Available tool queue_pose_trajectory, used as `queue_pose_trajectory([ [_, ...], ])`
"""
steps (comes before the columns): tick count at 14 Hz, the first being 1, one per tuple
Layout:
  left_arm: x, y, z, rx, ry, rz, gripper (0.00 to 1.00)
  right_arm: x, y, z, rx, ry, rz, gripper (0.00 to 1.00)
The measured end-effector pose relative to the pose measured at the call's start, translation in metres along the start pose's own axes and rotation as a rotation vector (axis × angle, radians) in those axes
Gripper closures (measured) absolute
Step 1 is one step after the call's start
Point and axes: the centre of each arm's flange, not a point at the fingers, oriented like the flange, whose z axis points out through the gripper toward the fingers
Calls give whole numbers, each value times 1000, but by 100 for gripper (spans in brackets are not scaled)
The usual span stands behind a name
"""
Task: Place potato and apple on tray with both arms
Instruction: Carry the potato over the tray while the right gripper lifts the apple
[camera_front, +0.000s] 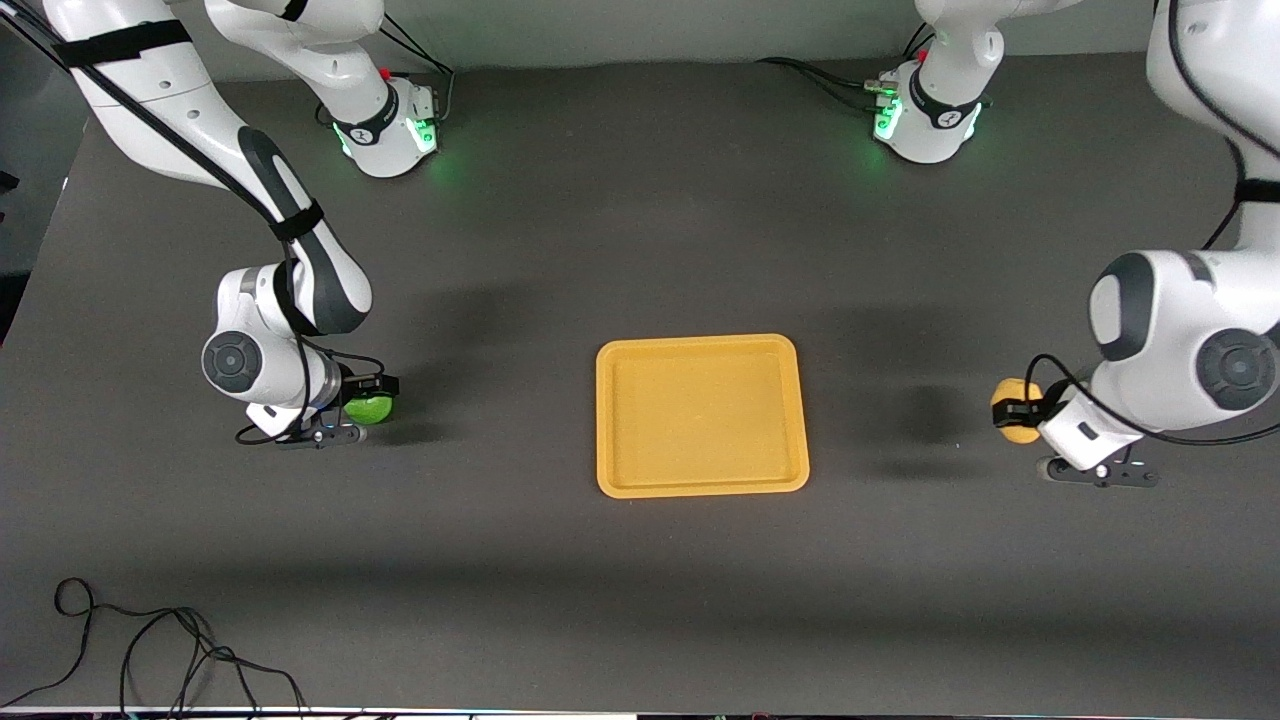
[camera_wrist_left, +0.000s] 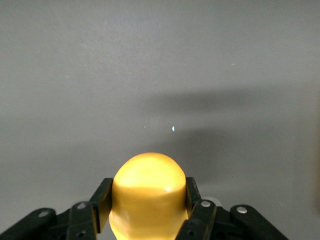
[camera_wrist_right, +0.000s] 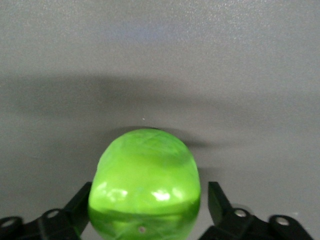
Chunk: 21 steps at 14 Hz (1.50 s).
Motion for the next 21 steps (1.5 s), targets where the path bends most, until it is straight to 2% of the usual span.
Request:
queue_pose_trajectory([
  [1,-1,8,-22,-1,0,12,37,0,0,0,0,1,1,6],
  [3,-1,31,-61,-28,-13,38,37,2,0,-2,0,6,3,21],
  [4,-1,45,-79,-50,-14,49,37,4,0,-5,0,12,5,22],
  [5,0,59,-94,-66,-9,55,37,6,0,-11,-1,18,6,22],
  [7,0,93,-109,-85,2,39,37,12,1,-40,-6,-5,7,22],
  [9,-4,138,-114,-98,1,5,37,21,-1,-86,-14,-36,5,22],
  [11,-11,189,-113,-101,-5,-24,37,28,-17,-132,-24,-36,-15,22],
  [13,-17,237,-101,-102,-11,-54,37,34,-39,-158,-31,-11,-11,22],
  [16,-11,273,-66,-77,-8,-91,37,36,-74,-170,-38,14,-8,22],
  [21,-1,319,34,-49,30,-146,37,40,-98,-173,-41,25,6,22],
])
